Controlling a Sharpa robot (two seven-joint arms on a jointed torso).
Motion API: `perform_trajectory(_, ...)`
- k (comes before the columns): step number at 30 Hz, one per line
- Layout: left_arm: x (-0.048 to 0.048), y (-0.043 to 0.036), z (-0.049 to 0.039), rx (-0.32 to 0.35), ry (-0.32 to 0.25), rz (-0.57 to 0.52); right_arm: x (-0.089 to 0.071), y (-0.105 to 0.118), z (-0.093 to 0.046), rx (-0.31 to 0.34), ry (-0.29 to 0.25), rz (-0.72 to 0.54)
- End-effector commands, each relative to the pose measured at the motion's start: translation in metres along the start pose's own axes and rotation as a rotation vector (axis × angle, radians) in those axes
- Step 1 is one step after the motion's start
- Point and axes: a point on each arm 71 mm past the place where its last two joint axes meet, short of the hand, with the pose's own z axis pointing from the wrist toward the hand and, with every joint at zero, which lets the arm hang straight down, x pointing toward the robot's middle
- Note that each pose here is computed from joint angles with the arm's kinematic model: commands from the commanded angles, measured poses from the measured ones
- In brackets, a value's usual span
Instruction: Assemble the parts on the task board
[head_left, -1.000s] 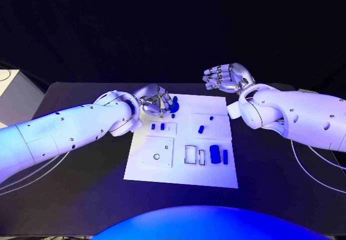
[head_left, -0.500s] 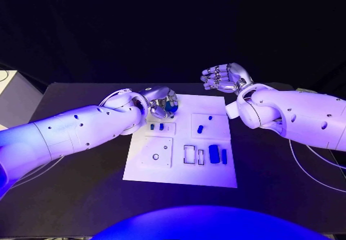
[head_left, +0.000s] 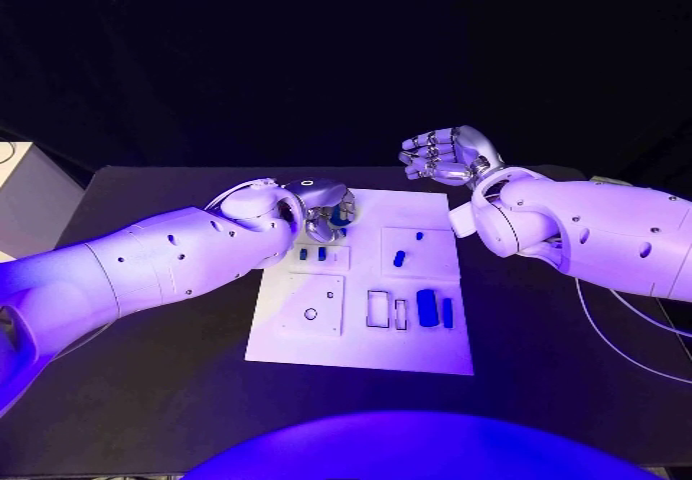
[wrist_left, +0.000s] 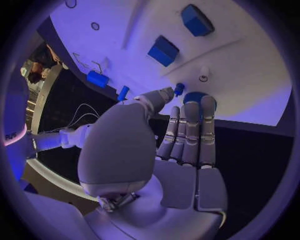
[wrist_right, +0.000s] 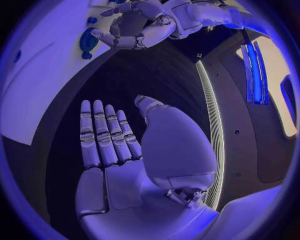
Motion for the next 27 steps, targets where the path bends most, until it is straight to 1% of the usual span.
perform_trajectory(1, 0.0036, -0.0020, 0.0026, -0.007, 0.046, 0.053, 0.0020, 0.0014, 0.0001, -0.014, 0.013, 0.002)
perform_trajectory(13, 0.0082, -0.0037, 0.0074, -0.014, 0.080, 0.065, 0.0026, 0.0018, 0.0000, -0.015, 0.016, 0.003)
perform_trajectory(21, 0.0120, -0.0029, 0.0077, -0.020, 0.103, 0.066, 0.0024, 0.0018, -0.0002, -0.015, 0.016, 0.004)
perform_trajectory(27, 0.0134, -0.0039, 0.0073, -0.013, 0.115, 0.064, 0.0024, 0.0017, -0.0001, -0.014, 0.017, 0.005)
